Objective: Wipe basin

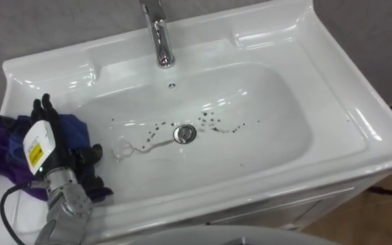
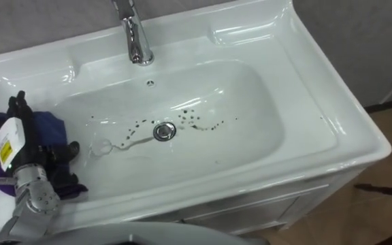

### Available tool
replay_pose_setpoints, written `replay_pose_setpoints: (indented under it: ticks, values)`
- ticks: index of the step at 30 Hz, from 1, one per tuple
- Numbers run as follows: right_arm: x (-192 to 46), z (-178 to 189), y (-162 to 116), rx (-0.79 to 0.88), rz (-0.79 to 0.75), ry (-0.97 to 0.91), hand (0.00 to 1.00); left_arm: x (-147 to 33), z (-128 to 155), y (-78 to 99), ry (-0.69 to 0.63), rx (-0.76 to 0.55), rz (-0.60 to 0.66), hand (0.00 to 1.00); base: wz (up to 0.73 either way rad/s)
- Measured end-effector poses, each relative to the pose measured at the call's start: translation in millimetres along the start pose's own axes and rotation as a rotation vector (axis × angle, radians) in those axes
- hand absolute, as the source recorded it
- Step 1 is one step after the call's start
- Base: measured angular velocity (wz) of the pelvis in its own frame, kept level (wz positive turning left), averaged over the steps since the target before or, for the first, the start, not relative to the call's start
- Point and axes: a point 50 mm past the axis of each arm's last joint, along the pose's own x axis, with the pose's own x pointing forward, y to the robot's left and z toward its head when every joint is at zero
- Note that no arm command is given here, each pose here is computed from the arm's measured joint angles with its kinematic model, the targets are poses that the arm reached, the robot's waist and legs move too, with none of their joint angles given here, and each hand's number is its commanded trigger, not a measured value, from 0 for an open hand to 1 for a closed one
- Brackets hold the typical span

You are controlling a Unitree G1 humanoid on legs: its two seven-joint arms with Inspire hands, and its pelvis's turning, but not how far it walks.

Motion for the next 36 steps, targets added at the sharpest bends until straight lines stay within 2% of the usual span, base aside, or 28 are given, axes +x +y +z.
replay_pose_setpoints:
  ticks: [12,27,28,29,30,36]
  values:
    - [-0.5,0.9,-2.1,-0.093,-0.021,0.04,0.0,-2.6,-14.8,-0.7,0.037,0.104,0.005,0.0,-0.04]
    - [-0.8,-1.2,-2.5,-0.1,-0.024,0.071,0.0,-3.1,-15.2,-1.4,0.046,0.115,0.008,0.0,0.0]
    - [-0.8,-1.2,-2.5,-0.1,-0.024,0.071,0.0,-3.1,-15.1,-1.5,0.047,0.116,0.008,0.27,0.0]
    - [-0.8,-1.3,-2.5,-0.1,-0.024,0.072,0.0,-3.1,-15.3,-1.5,0.048,0.116,0.008,0.85,0.0]
    - [-0.8,-1.4,-2.5,-0.1,-0.024,0.072,0.0,-3.1,-15.4,-1.5,0.049,0.117,0.008,1.0,0.0]
    - [-0.8,-1.4,-2.5,-0.096,-0.024,0.074,0.0,-2.3,-16.8,-0.7,0.07,0.122,0.015,1.0,-0.03]
